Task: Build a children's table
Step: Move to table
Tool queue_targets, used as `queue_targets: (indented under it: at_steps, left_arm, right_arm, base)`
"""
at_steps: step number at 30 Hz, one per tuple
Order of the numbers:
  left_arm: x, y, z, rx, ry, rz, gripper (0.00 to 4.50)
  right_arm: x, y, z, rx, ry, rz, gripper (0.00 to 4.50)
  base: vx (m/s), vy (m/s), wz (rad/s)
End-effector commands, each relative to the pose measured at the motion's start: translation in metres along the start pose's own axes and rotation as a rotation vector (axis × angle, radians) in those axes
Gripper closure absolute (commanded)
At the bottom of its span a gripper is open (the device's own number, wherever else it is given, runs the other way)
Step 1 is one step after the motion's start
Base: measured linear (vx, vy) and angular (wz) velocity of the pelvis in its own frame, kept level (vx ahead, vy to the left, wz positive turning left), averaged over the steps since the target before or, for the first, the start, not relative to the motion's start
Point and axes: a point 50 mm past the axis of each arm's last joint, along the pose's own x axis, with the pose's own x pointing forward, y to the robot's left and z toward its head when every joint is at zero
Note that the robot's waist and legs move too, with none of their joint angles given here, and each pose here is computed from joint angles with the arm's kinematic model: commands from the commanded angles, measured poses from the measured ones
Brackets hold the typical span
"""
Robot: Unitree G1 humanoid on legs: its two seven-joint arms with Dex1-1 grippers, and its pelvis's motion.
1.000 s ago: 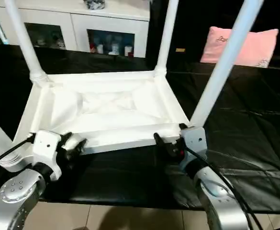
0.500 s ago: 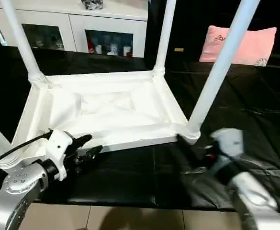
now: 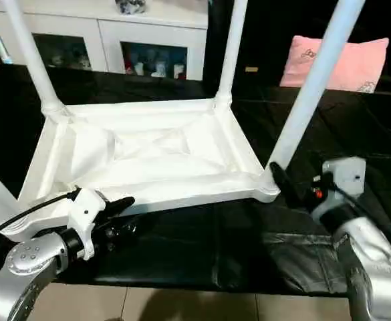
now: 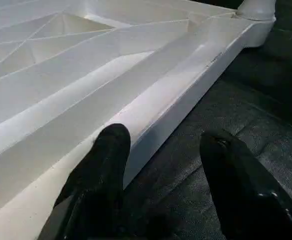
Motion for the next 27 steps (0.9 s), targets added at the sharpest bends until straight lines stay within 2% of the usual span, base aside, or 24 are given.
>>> queue_targets:
  at_steps: [1, 7, 11, 22, 23, 24, 27]
  left_arm:
    - [0.0, -0.002, 0.0, 0.007, 0.005, -0.018, 1.9]
    - [-0.001, -0.004, 0.001, 0.011, 0.006, -0.03, 1.9]
    - [-0.002, -0.005, 0.001, 0.015, 0.016, -0.053, 1.9]
    - [-0.005, -0.004, 0.002, 0.025, 0.016, -0.044, 1.9]
    - [-0.004, -0.004, 0.007, 0.043, -0.003, -0.045, 1.9]
    - [-0.004, -0.004, 0.008, 0.045, -0.005, -0.045, 1.9]
    - [0.0, -0.003, 0.015, 0.071, -0.034, -0.06, 1.9]
  right_arm:
    - [0.004, -0.007, 0.002, -0.029, -0.002, -0.045, 0.0]
    - [0.017, -0.003, 0.001, 0.03, -0.02, -0.004, 0.0]
    - [0.027, 0.014, -0.001, 0.044, -0.011, 0.154, 0.0]
    - [0.031, 0.046, -0.007, 0.071, -0.004, 0.317, 0.0]
    - [0.03, 0.06, -0.007, 0.093, -0.01, 0.369, 0.0]
    - [0.03, 0.062, -0.007, 0.095, -0.011, 0.375, 0.0]
    - [0.03, 0.08, -0.005, 0.106, -0.021, 0.444, 0.0]
  base:
    - [0.0, 0.0, 0.0]
    - [0.0, 0.0, 0.0]
    - [0.0, 0.0, 0.0]
    - [0.0, 0.0, 0.0]
    - [0.0, 0.0, 0.0]
    - [0.0, 0.0, 0.0]
    - [0.0, 0.0, 0.0]
